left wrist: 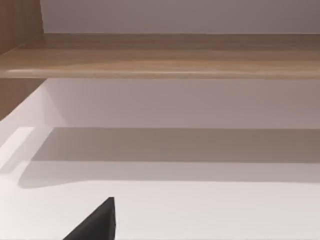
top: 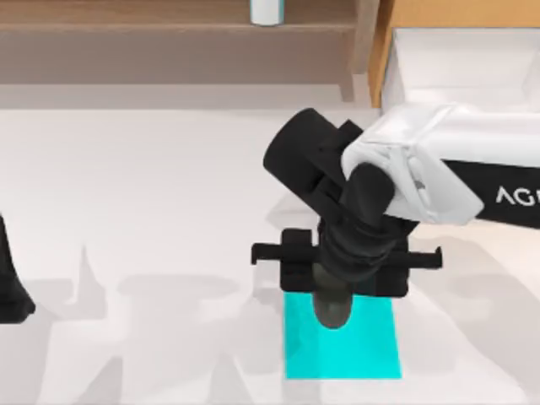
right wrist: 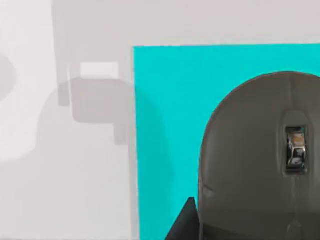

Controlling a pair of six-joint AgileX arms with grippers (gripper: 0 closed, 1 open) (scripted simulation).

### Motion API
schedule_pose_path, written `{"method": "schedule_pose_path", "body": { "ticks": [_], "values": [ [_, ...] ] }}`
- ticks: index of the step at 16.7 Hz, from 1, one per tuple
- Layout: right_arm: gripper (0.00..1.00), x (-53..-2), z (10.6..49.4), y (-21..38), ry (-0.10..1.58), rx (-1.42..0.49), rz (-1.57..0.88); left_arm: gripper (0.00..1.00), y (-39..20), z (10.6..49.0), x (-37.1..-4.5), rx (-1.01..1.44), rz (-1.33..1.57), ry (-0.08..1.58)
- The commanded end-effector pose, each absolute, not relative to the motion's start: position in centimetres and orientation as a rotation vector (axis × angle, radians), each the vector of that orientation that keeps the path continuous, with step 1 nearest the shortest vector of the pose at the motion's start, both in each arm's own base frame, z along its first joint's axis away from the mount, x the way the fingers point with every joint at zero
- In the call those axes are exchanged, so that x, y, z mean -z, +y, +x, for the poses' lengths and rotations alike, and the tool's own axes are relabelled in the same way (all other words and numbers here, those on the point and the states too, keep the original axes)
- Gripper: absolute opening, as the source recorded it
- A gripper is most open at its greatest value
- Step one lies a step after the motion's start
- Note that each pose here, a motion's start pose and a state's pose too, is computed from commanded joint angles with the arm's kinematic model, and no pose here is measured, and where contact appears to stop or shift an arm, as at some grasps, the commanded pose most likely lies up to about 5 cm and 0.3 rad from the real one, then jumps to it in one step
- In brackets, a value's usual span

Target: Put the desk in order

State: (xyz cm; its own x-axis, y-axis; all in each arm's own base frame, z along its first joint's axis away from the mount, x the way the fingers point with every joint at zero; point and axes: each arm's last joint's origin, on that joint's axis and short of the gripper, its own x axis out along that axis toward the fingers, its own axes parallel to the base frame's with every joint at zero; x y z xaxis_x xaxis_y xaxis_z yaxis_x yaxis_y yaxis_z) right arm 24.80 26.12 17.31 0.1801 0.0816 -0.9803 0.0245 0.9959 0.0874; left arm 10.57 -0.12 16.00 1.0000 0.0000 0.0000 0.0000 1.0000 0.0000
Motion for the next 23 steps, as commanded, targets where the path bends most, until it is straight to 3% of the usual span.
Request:
{"method": "schedule_pose_path", "body": {
  "ticks": [10, 23],
  "values": [
    [0.00, -17.8, 25.0, 26.4, 1.364, -0.060, 0.108, 1.00, -0.1, 10.6, -16.0, 0.000, 0.000, 0.000],
    [0.00, -13.7, 24.4, 25.8, 1.466, 0.014, 0.026, 1.00, -0.1, 10.6, -16.0, 0.000, 0.000, 0.000]
  ]
}}
